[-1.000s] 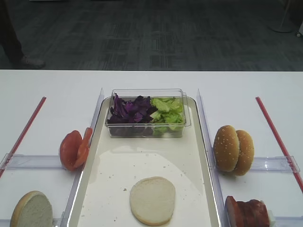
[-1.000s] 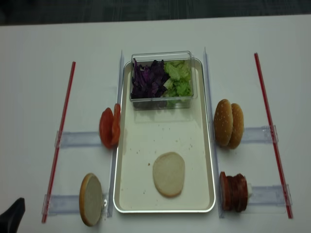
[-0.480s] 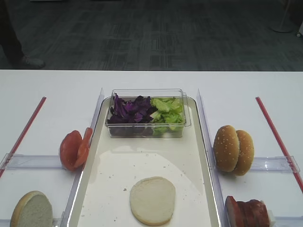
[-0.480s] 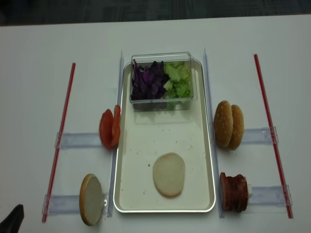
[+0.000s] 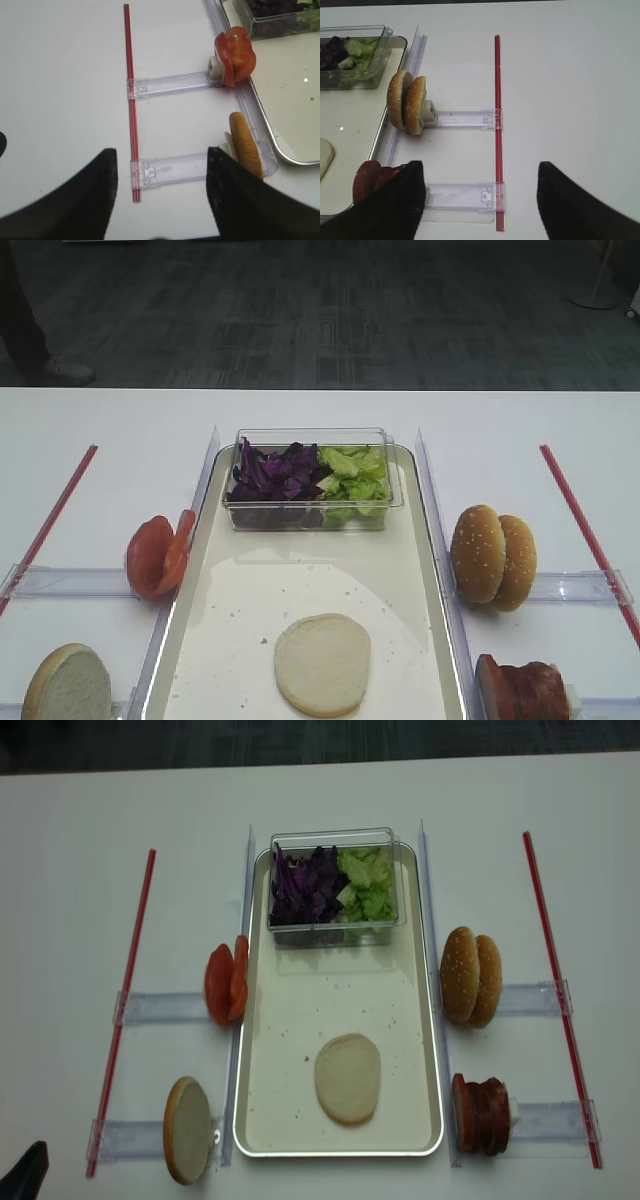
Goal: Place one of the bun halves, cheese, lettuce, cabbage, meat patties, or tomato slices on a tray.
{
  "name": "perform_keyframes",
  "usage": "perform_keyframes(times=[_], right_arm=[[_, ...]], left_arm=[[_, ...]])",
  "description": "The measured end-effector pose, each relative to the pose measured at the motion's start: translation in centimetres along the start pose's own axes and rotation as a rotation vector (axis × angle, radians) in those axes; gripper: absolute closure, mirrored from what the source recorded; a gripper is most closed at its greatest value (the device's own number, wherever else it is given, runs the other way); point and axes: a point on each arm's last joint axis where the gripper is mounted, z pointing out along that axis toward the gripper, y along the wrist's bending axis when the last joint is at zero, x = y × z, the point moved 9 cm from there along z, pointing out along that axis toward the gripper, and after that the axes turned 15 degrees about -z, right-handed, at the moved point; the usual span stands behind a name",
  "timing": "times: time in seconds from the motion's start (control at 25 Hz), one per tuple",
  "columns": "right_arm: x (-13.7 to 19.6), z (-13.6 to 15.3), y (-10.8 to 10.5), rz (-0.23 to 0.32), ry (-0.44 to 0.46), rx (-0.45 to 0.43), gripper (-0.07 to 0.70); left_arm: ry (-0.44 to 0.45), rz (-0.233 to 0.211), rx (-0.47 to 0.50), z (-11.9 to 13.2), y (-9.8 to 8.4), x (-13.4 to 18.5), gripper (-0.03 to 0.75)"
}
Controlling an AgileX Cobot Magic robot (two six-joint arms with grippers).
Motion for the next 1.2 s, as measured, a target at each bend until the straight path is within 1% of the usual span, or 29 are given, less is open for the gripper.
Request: perform_keyframes(times=[1.2], right_arm=[[0.0,0.0,0.0,0.0,0.0,0.0,0.126]], left_arm=[[0.0,0.002,0.0,0.0,0.0,0.0,0.349]])
